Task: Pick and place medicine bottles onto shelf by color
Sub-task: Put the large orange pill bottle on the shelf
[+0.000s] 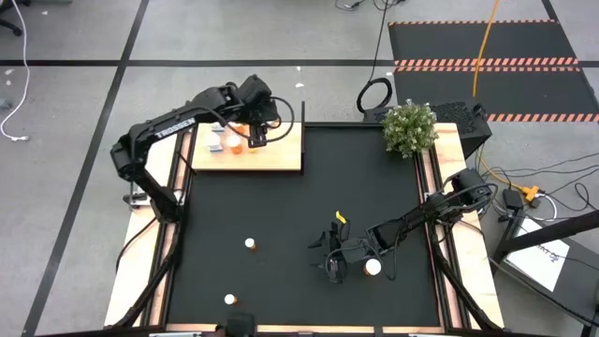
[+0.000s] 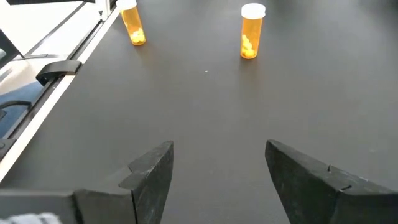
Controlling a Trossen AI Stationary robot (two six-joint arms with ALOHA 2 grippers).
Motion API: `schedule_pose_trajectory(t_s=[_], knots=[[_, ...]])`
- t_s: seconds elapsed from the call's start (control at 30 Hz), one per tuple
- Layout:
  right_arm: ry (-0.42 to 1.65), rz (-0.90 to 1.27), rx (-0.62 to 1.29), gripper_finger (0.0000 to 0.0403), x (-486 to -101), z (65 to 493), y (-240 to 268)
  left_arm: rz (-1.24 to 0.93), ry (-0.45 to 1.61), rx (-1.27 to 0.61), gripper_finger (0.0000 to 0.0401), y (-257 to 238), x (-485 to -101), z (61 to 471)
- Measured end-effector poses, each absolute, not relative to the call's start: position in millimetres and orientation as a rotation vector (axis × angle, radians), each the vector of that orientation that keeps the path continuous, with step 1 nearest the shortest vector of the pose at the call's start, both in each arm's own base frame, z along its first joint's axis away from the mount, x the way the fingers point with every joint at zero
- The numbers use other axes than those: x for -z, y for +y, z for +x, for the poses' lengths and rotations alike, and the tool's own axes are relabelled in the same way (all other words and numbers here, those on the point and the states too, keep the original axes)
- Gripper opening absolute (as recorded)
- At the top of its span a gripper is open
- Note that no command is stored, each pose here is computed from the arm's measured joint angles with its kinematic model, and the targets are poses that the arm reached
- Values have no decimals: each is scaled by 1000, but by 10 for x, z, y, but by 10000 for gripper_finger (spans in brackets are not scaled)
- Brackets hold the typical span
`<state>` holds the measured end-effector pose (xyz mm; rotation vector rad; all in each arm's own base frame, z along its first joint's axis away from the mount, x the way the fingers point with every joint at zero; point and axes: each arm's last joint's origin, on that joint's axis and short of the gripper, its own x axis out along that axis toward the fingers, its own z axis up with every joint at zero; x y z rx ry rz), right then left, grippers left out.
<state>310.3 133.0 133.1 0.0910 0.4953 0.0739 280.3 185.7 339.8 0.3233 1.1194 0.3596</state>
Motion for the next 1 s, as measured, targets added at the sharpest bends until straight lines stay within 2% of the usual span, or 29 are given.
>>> schedule_pose_trajectory(t_s=[0.17,0.43,0.57,1.0], knots=[[496,107,-80,249,-1331,3089,1361,282,1198,-351,222,2046,-3148,2876],[497,121,-84,249,-1332,3078,1387,256,1254,-351,211,2276,-2882,2937],[497,122,-84,249,-1331,3077,1388,230,1272,-344,221,2360,-2779,2944],[496,113,-85,249,-1332,3078,1389,191,1162,-327,218,2474,-2752,2988]])
